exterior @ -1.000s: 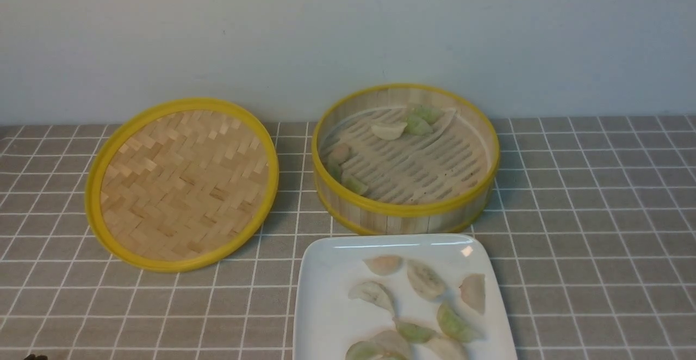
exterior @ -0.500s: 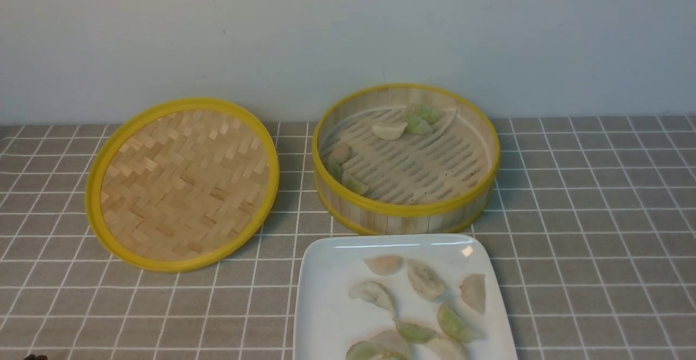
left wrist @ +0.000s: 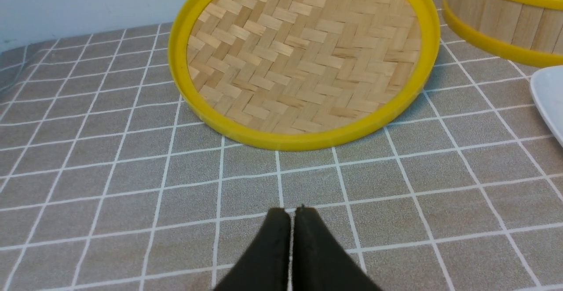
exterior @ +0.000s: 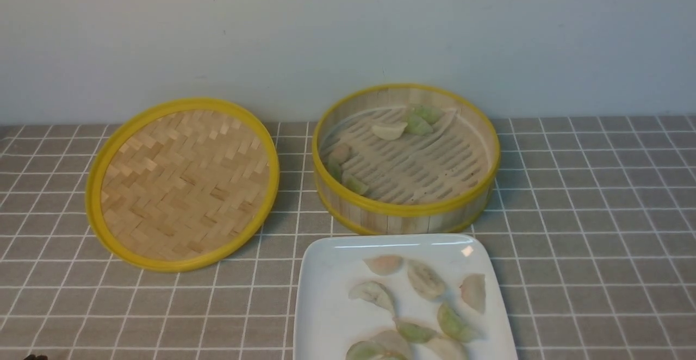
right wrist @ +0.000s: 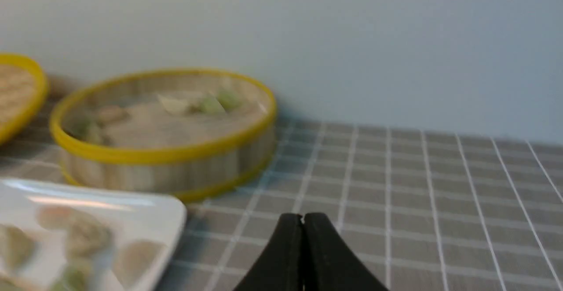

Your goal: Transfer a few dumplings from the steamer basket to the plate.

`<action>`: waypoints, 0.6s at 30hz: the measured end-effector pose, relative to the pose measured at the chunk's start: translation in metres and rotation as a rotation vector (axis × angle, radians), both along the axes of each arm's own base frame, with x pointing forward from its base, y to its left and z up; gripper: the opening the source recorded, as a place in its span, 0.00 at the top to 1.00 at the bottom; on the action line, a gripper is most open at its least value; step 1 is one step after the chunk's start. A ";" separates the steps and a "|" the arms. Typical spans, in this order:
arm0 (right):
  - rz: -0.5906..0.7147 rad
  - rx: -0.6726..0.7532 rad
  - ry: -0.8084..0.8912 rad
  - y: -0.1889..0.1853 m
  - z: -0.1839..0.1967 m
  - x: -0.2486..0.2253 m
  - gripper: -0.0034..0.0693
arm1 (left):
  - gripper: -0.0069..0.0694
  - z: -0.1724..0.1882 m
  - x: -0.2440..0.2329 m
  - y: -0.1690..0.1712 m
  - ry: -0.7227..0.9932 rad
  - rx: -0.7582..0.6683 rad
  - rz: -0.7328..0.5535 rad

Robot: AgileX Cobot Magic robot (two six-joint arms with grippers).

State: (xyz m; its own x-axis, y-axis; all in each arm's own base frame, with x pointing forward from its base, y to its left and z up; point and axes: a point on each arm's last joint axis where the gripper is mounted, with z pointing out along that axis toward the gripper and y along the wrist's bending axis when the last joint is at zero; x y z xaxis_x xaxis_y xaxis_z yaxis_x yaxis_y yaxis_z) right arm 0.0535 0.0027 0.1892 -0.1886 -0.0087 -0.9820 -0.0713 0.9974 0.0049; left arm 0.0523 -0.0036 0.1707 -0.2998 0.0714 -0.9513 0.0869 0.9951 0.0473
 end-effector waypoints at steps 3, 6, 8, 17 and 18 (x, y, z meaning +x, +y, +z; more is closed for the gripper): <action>-0.048 -0.005 0.029 -0.003 -0.008 0.001 0.97 | 0.92 0.000 0.000 0.000 0.000 0.000 0.000; -0.053 -0.005 0.029 -0.003 -0.008 0.001 0.97 | 0.92 0.000 0.000 0.000 0.000 0.000 0.000; -0.055 -0.006 0.029 -0.003 -0.008 0.001 0.97 | 0.92 0.000 0.000 0.000 0.000 0.000 0.000; -0.056 -0.006 0.029 -0.003 -0.008 0.001 0.97 | 0.92 0.000 0.000 0.000 0.000 0.000 0.000; -0.056 -0.006 0.029 -0.003 -0.008 0.001 0.97 | 0.92 0.000 0.000 0.000 0.000 0.000 0.000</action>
State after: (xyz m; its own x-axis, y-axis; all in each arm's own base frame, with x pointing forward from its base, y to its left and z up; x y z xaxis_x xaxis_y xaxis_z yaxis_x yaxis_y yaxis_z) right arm 0.0541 -0.0004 0.1809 -0.2170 -0.0027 -0.9762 -0.0152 0.9999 0.0006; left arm 0.0523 -0.0036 0.1707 -0.2998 0.0714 -0.9513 0.0869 0.9951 0.0473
